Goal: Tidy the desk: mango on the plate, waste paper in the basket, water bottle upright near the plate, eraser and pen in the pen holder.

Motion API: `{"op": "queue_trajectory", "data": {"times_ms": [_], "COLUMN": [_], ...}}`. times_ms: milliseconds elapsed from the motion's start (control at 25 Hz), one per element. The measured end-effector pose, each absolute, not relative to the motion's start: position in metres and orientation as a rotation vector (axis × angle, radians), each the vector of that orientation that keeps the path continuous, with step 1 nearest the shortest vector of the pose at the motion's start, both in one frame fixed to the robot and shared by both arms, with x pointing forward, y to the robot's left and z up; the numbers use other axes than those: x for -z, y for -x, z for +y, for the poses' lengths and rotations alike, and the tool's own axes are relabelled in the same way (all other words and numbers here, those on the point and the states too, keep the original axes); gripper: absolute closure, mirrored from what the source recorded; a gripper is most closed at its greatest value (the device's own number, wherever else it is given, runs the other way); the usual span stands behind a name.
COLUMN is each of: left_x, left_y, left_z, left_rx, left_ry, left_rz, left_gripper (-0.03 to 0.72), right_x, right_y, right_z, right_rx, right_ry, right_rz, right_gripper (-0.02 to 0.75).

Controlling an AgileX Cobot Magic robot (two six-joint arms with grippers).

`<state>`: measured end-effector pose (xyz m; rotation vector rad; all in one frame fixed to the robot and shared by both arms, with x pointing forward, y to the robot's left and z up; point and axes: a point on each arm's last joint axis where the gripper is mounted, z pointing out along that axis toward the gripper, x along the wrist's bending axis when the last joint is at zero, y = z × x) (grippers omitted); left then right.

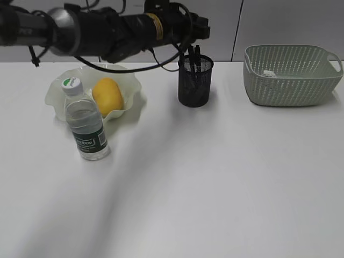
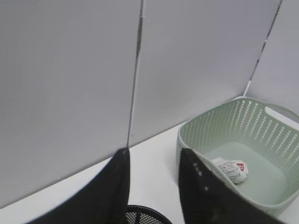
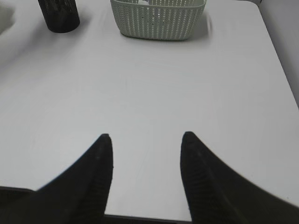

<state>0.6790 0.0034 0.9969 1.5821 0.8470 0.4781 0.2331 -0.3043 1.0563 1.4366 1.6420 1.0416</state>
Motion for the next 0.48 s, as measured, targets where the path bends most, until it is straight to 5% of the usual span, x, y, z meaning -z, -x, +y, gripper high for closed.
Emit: {"op": "queue_trajectory", "data": {"times_ms": [160,280,400,480], "left_x": [-1.053,-1.077,-1.081,-1.087], "left_y": [-0.652,-0.62,-0.586,-0.564], "left_z": [0.012,0.023,0.036,0.041], "left_rx": [-0.619,-0.767,-0.622,-0.442], "left_ry": [-1.668,-1.914,-2.265,-2.349], "left_rz": [1.042,1.158,1.194,1.176], "left_gripper": [0.518,0.574,0.591,0.592], "right_x": [-1.056,-1.056,-1.056,-1.056], "right_y": [-0.233,-0.233,-0.233,-0.233], "right_z": [-0.304,-0.304,-0.304,-0.304], "right_rx": [-1.042,-1.042,-1.042,-1.042], "right_ry": [-1.437,-1.437,-1.437,-1.437], "right_rz": [1.642,1.642,1.642,1.642], "right_gripper": [0.353,0.353,0.353,0.353]}}
